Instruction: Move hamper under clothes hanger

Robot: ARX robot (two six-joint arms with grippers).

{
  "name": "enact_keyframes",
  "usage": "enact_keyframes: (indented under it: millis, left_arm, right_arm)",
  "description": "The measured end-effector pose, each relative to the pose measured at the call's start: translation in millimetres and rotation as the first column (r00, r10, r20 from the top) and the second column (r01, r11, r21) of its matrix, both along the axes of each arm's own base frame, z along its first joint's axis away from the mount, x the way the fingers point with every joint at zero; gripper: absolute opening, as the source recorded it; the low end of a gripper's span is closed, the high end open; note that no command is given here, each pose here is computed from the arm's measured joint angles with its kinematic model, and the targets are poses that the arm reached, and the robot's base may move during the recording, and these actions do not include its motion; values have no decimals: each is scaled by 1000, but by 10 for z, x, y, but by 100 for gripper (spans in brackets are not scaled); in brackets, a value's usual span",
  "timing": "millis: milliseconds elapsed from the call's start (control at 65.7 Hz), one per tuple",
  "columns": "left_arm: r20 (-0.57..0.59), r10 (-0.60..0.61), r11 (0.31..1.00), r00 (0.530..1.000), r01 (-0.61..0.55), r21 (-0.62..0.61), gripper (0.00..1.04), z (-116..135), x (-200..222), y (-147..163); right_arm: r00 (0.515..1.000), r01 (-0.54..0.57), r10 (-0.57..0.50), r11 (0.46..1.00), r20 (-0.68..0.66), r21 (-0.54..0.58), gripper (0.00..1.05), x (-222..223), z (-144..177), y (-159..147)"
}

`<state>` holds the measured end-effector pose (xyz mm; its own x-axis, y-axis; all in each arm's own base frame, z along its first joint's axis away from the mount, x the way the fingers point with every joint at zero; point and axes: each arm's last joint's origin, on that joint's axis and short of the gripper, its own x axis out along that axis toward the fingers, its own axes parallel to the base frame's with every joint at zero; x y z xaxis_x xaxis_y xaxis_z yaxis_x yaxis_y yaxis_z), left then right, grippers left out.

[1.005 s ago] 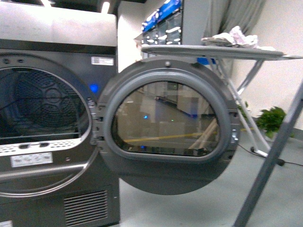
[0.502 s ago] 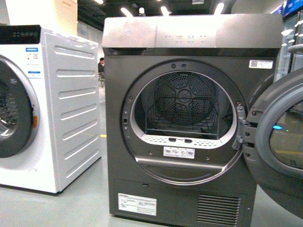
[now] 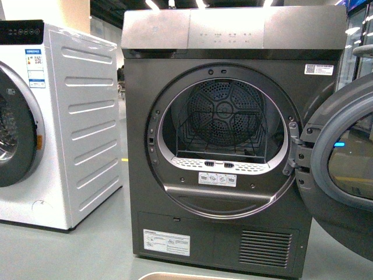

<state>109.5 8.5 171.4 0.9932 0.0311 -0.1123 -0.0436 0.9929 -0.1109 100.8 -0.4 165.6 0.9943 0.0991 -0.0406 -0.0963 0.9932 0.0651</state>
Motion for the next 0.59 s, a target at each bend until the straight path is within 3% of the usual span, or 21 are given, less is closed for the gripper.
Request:
enact_keyframes:
  millis: [137,244,594]
  left_arm:
    - [67,98,995,993,-96,-26,98,358,475,226]
    - [0,77,996,997,-76,-37,98,397,942,355]
    - [-341,41,999,939,-43,1,98,-313,2268,523]
  right_arm:
    - [998,-55,56,995,-9,84,97,377,237,-41]
    - [996,-63,67,995,-56,76,97,786,269,-76]
    - [919,-70,56,997,-390,-22,97,1901,-420,-113]
